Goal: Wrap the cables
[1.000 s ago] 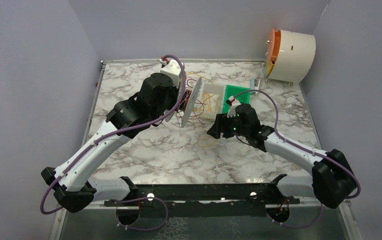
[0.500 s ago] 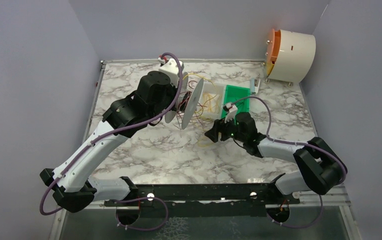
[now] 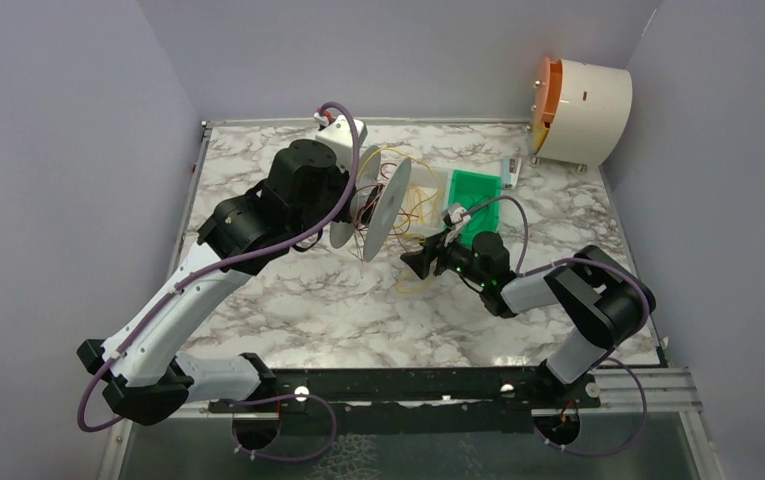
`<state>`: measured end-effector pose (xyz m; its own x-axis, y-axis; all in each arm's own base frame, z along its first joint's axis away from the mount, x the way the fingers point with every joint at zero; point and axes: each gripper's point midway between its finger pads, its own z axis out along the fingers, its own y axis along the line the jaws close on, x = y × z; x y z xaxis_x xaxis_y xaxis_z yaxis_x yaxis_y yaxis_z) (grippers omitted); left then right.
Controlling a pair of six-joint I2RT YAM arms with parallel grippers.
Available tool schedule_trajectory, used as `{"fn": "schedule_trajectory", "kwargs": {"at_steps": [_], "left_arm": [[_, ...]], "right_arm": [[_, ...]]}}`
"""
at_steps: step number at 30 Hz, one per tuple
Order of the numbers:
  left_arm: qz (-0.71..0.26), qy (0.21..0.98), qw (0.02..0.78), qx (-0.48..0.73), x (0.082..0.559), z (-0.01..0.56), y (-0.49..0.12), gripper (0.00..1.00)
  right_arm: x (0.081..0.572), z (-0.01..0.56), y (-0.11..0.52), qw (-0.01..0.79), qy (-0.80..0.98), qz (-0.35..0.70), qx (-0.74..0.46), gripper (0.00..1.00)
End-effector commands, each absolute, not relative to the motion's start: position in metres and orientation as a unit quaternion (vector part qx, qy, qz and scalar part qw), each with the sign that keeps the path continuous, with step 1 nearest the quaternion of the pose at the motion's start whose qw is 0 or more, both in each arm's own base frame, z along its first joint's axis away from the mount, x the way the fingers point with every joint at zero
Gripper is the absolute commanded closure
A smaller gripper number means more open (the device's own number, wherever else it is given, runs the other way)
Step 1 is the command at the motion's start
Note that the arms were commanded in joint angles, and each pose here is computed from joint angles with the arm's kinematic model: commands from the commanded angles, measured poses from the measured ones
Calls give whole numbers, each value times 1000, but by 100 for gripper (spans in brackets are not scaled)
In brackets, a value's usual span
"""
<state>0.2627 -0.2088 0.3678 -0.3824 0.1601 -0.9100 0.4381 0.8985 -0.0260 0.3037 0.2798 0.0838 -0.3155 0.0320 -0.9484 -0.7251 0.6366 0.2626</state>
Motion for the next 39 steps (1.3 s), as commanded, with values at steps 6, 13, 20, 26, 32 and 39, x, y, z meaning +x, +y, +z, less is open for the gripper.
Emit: {"fn": "schedule_trajectory", "kwargs": {"at_steps": [6, 13, 20, 26, 32, 39], "left_arm": [[-180, 792, 559, 165, 256, 405, -211, 100], [-193, 785, 567, 159, 250, 418, -207, 100], [-224, 768, 581, 150, 240, 441, -204, 100], [-250, 749, 595, 151, 230, 461, -202, 100], [-298, 712, 609, 181, 211, 485, -208, 100], [-319, 685, 621, 209, 199, 497, -210, 100]], "right_arm": [[309, 127, 289, 606, 650, 380, -257, 36], [295, 124, 284, 596, 654, 387, -261, 72], [272, 126, 265, 587, 669, 377, -256, 98], [266, 113, 245, 521, 754, 362, -169, 99], [268, 114, 213, 464, 828, 315, -17, 99], [258, 121, 199, 408, 860, 297, 73, 99]]}}
